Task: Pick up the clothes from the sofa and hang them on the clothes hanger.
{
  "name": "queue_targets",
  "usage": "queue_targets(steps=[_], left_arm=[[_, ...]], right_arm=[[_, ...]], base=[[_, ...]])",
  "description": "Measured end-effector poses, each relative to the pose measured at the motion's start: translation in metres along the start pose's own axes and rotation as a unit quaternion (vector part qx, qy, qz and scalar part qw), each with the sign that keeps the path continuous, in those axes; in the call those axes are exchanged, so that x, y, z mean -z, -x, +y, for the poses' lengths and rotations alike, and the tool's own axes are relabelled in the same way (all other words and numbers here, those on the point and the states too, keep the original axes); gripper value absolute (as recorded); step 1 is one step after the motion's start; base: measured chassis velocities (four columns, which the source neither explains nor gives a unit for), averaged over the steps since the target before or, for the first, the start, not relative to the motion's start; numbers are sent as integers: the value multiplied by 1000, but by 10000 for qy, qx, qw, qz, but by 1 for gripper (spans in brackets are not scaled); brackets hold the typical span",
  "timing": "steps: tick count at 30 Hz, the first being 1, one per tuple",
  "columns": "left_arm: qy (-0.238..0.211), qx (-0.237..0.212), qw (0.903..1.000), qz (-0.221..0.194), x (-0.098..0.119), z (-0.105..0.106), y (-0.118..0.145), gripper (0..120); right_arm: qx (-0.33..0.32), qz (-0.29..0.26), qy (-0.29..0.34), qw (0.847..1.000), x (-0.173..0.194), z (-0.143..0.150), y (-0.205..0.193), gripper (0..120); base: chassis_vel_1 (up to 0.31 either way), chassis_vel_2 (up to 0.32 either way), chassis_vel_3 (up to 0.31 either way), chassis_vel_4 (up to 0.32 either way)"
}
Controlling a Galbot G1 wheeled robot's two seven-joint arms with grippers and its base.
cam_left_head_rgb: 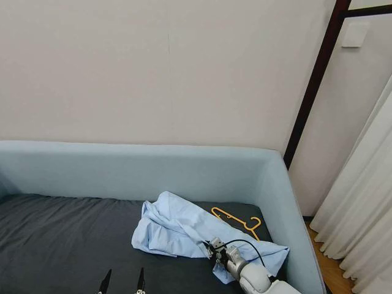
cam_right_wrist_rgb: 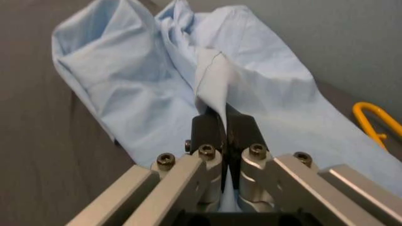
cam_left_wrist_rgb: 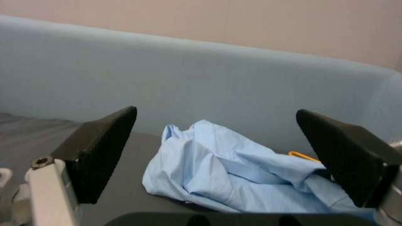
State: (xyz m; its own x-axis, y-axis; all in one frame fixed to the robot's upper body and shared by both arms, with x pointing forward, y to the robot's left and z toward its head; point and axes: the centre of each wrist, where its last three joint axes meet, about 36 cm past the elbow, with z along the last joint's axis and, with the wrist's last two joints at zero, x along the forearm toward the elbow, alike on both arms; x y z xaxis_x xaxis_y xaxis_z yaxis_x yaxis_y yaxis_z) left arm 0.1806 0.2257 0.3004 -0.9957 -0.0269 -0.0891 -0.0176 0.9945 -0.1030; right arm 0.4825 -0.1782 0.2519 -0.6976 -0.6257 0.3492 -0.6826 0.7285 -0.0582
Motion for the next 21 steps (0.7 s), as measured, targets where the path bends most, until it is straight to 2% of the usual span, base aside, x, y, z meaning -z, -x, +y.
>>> queue_targets(steps=[5, 9, 14, 15, 18, 21], left_arm=[[8, -15, 10000, 0, -1, 1, 2, 100], [4, -16, 10000, -6, 0, 3, 3, 100], [-5, -13, 10000, -27, 0, 3, 5, 100], [-5, -13, 10000, -27, 0, 3, 5, 100], [-20, -14, 10000, -49, 2, 2, 6, 100], [-23, -20, 10000, -51, 3, 2, 5, 100]], right_arm=[[25, -259, 307, 9992, 17, -8, -7, 0], [187, -574, 541, 9967, 45, -14, -22, 0], [734, -1209, 503, 9887, 117, -9, -56, 0], [734, -1209, 503, 9887, 117, -9, -56, 0], [1121, -1507, 350, 9816, 154, -5, -82, 0], [1353, -1634, 281, 9768, 169, -4, -99, 0]], base=[[0, 0, 0, 0], [0, 0, 0, 0], [0, 0, 0, 0], [0, 0, 0, 0], [0, 0, 0, 0], [0, 0, 0, 0]])
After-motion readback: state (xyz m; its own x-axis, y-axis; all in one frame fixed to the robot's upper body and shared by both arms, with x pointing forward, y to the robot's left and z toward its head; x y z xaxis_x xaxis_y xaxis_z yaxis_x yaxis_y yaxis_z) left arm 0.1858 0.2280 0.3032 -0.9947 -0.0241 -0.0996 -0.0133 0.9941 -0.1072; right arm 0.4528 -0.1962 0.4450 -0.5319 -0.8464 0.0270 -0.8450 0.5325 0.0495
